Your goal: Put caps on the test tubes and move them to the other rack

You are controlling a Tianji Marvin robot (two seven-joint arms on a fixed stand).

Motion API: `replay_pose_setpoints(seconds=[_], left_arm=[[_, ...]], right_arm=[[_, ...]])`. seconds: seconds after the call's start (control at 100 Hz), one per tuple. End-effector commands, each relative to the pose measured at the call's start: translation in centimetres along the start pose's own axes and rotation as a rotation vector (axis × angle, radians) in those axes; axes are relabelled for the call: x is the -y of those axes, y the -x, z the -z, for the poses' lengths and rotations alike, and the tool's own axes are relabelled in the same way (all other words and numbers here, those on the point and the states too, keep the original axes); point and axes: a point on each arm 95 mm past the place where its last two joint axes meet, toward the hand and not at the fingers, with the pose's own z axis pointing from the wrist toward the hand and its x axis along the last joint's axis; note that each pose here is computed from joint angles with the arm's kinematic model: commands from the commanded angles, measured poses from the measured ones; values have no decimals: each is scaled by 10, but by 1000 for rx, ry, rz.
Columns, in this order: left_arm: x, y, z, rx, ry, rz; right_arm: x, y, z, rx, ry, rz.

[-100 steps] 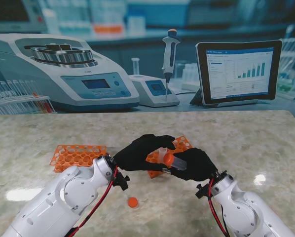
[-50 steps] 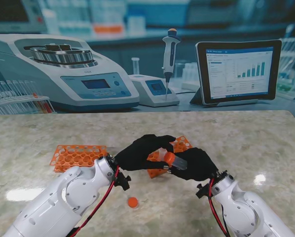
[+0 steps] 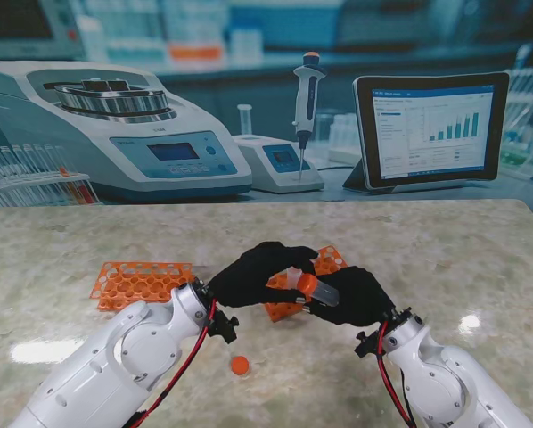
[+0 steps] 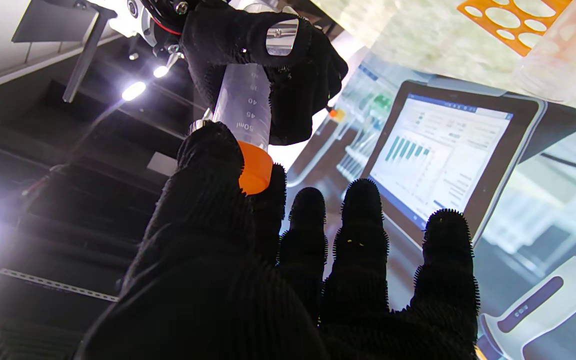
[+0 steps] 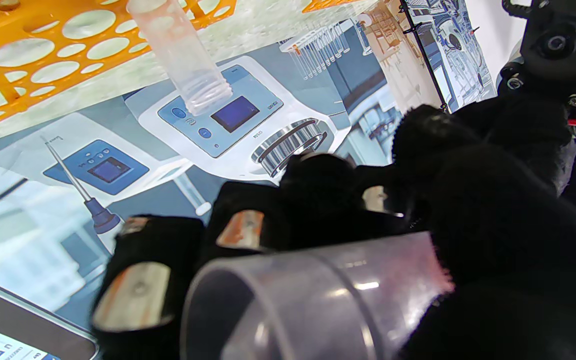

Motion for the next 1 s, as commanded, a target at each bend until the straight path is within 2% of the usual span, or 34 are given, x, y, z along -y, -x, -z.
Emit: replay_pose_setpoints(seconds=[0.0,0.99], left_arm=[[-2,-1,-1,-5,-3,1],[-5,0,2,-20,21,-5]], right_arm=[[4,-4,0,-5,-7,-10],[5,-4,0,-5,-11,-12]])
